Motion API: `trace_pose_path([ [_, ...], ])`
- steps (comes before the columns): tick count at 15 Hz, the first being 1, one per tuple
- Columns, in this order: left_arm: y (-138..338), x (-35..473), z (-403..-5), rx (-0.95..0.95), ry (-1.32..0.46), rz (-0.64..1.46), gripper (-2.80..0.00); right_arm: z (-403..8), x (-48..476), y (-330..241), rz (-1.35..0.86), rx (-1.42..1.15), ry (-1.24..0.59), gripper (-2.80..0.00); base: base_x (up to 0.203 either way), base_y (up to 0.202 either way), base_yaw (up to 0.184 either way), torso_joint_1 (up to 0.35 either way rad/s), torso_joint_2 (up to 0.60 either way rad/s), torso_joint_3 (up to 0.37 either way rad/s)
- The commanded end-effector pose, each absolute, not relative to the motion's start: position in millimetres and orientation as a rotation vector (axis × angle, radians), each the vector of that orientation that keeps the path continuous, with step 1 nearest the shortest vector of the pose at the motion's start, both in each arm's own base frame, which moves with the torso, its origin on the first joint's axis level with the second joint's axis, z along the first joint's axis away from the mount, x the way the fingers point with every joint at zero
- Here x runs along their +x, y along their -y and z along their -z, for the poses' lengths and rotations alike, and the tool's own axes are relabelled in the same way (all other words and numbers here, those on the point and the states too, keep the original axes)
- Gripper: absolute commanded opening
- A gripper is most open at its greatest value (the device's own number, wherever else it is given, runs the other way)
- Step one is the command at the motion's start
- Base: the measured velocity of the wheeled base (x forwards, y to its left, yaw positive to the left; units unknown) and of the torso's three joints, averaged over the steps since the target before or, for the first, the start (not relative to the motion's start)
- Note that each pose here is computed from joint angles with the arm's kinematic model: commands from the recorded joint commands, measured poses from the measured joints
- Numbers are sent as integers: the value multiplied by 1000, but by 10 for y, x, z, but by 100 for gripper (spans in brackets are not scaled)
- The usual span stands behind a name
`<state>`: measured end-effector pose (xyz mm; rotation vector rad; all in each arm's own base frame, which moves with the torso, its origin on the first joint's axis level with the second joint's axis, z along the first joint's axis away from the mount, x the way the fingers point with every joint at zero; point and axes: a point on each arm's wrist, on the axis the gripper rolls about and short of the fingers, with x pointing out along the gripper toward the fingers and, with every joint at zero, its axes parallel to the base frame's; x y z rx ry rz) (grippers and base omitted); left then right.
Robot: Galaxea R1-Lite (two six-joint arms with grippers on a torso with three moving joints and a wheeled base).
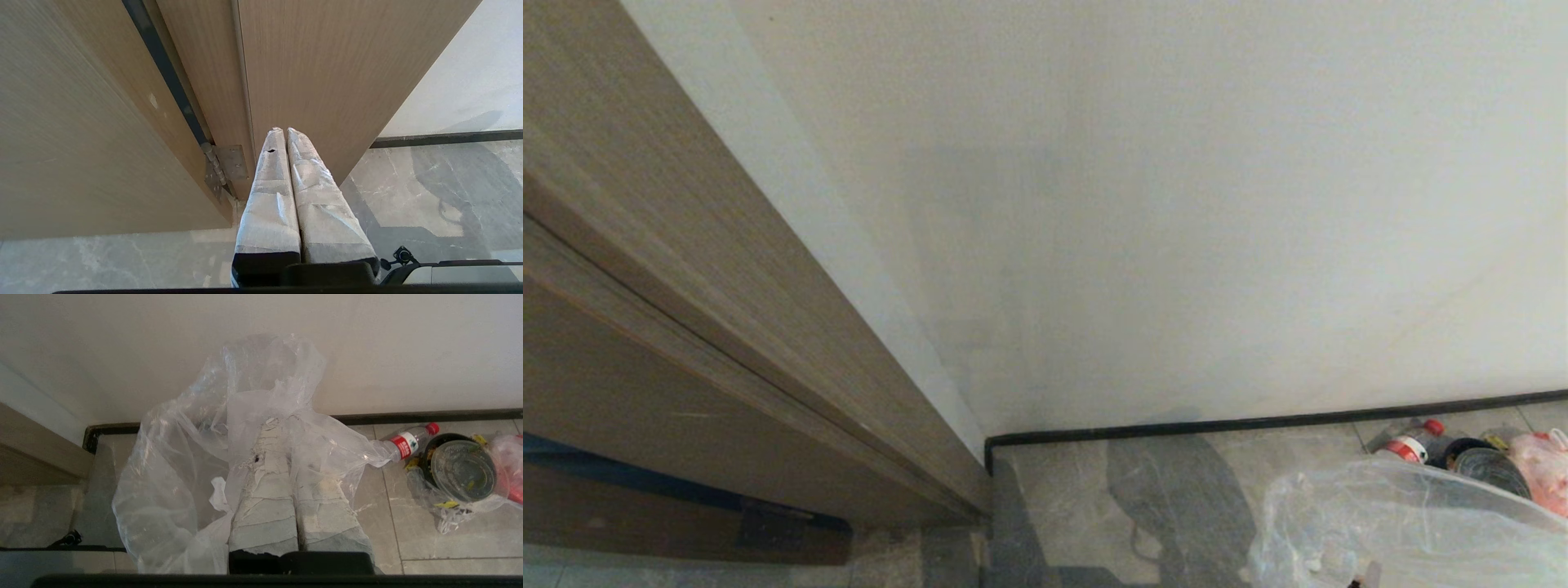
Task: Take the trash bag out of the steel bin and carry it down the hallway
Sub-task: Put the trash bag at the door
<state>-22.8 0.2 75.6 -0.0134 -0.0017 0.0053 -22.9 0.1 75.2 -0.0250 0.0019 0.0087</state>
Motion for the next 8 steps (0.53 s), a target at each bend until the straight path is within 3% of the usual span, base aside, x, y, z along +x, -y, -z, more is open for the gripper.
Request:
trace_pose_path([
  [1,-2,-227,-752,-14,0,-6,-280,-786,-238,-2,-14,-27,11,-280,0,0,0,5,2,-39],
  [4,-2,-227,-752,-14,0,-6,-280,-1152,-315,-14,-70,-32,24,-280,0,0,0,0,0,0],
  [8,-2,-227,-752,-14,0,-6,-280,-1757,-77,-26,-122,-22,-239,-280,0,0,0,0,0,0],
])
